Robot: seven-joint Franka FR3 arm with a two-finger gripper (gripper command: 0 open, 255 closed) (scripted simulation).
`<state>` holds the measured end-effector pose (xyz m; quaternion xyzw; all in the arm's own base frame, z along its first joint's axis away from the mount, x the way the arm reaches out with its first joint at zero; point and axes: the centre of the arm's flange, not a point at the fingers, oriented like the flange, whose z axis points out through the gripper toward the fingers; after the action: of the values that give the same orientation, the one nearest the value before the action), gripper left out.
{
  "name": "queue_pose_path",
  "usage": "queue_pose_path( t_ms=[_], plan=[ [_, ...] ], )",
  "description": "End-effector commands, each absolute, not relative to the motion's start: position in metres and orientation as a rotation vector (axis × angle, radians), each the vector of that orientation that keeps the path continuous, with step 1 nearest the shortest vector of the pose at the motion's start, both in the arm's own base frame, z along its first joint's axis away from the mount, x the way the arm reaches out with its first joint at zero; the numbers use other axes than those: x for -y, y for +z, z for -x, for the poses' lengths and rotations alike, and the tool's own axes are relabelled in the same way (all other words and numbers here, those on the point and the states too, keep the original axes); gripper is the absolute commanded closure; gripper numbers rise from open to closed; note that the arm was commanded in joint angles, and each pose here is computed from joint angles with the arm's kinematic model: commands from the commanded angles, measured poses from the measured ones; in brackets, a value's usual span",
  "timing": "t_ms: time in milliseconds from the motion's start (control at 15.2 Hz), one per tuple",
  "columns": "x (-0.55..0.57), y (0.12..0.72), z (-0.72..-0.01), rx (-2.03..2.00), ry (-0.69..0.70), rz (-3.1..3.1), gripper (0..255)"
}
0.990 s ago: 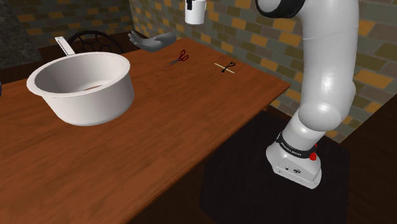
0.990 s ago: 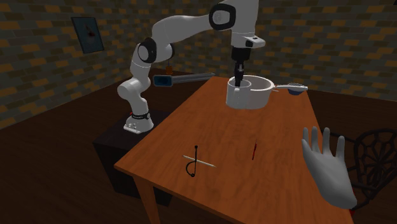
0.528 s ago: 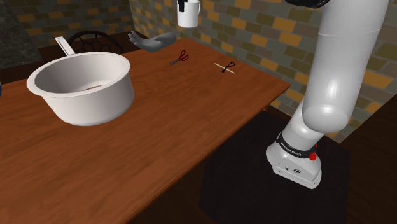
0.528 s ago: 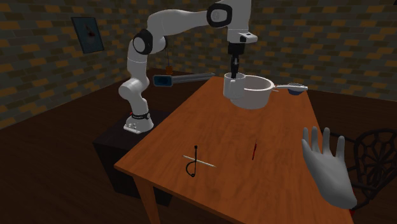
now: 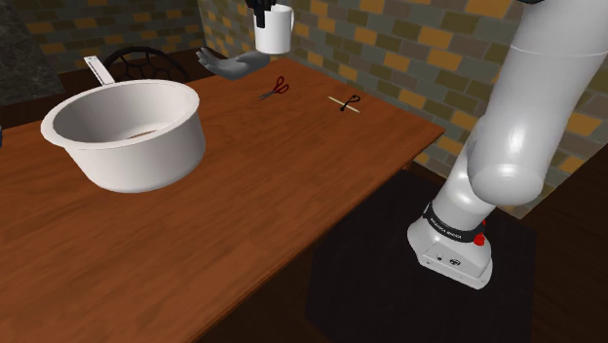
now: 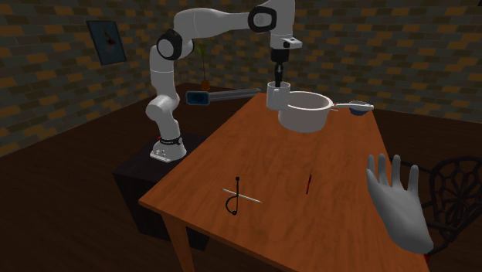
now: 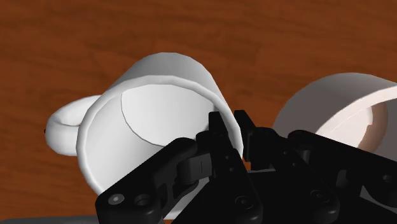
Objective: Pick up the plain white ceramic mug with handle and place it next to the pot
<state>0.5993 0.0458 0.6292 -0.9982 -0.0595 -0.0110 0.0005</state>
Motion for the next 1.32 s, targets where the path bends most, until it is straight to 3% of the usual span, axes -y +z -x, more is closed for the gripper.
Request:
queue_pose_path(
  t_ms=[0,990,1254],
  plan=[
    [-0.070,0.629,-0.592,0.185,-0.036,3.135,255],
    [-0.257,0.629,-0.535,0.185,-0.036,3.135,255],
    [-0.257,0.608,-0.535,0.185,-0.036,3.135,255]
  ],
)
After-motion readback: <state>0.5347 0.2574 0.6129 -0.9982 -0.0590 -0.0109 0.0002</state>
